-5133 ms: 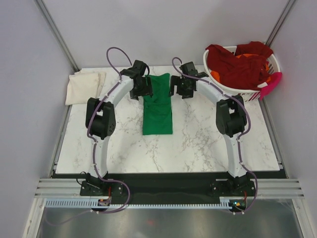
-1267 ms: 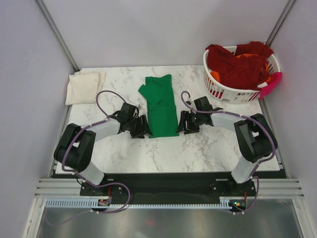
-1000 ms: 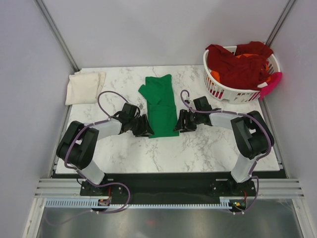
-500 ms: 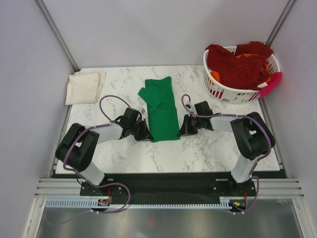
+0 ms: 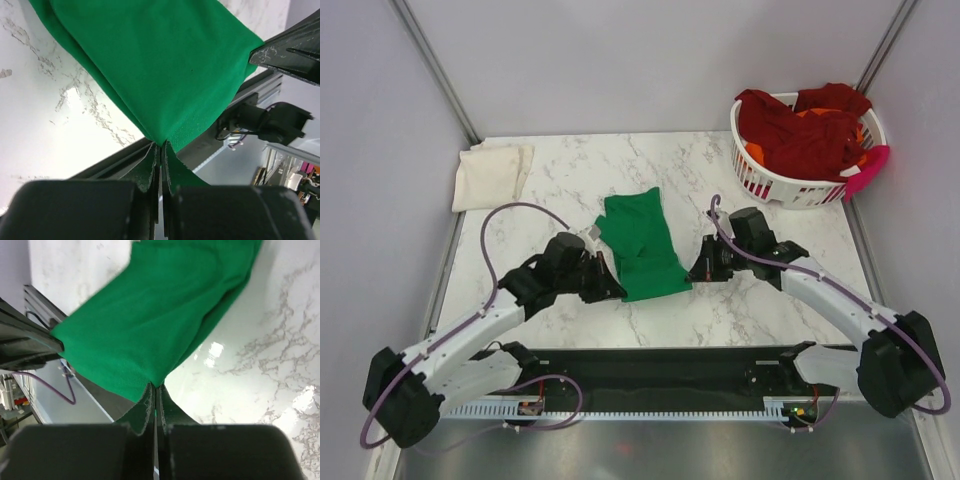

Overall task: Fold and stack the t-shirts
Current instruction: Fold the tshirt

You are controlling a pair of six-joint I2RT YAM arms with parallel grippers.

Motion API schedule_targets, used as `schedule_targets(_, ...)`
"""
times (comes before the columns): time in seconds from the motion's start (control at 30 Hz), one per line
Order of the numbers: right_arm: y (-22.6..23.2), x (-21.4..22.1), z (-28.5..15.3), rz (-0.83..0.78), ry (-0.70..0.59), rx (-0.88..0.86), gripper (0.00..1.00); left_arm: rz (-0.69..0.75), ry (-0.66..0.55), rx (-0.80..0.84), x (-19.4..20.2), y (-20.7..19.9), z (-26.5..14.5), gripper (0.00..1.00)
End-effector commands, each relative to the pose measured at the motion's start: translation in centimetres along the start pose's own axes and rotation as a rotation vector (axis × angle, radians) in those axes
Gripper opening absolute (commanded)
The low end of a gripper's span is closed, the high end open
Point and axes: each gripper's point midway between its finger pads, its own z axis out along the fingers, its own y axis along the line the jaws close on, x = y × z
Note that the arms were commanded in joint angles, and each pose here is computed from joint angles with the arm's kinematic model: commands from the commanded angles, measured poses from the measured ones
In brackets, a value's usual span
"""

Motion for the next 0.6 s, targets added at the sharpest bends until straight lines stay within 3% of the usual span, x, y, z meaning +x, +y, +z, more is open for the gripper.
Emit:
schedule_targets(0.0,2.4,-2.9,-2.4,-0.006,-0.068,0.026,0.00,-0.063,-0.049,-0.033,-1.3,-1.6,-2.9,0.02)
schedule_targets(0.27,6.0,-10.5,-2.7,-0.115,-0.122,0.036,0.00,-0.015,-0.133,-0.136,-6.8,-3.6,-3.9,0.02)
schedule_targets(0.57,5.8,-16.6,1.3,-0.135,-0.119,0.079,0.00,-0.029,-0.168,-0.197,-14.5,-2.6,-2.6,0.02)
